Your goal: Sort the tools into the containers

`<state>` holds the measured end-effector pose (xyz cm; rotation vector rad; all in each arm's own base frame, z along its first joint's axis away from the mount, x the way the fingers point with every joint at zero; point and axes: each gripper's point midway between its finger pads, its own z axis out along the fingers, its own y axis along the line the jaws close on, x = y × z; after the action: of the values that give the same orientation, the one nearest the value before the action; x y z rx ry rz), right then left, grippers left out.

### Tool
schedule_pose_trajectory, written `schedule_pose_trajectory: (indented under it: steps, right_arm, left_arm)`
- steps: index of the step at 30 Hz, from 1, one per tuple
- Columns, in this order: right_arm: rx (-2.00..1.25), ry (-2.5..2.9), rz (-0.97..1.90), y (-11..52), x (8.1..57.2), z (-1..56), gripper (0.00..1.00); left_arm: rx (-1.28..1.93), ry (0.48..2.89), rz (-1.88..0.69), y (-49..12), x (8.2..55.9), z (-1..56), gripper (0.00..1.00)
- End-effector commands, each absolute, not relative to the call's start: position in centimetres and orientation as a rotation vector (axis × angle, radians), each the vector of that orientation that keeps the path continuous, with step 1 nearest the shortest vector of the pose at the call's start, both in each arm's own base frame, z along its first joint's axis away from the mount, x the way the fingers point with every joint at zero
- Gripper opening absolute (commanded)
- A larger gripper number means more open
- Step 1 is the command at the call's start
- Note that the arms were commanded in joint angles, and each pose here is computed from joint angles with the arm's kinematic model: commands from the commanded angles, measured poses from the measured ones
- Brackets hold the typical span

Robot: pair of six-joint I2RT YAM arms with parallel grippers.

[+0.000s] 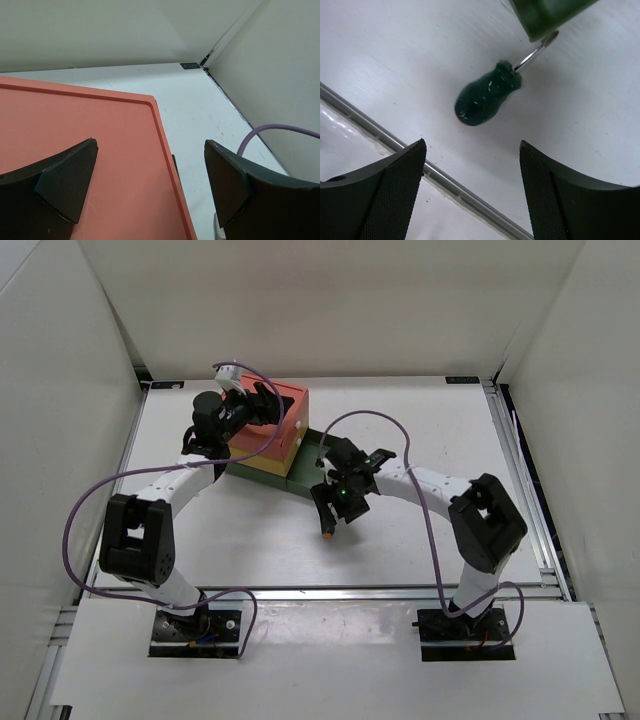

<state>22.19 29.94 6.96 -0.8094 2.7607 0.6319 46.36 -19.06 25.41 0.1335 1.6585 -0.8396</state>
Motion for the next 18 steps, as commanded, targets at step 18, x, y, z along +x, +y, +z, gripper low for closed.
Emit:
schedule_pose_trajectory:
  steps: [18]
  right_arm:
    - [-0.808,2.998,0.44,29.8,23.3,2.7,0.38]
  left_arm:
    - [-0.073,2.174,-0.852,-17.9,41.7,10.6,0.99]
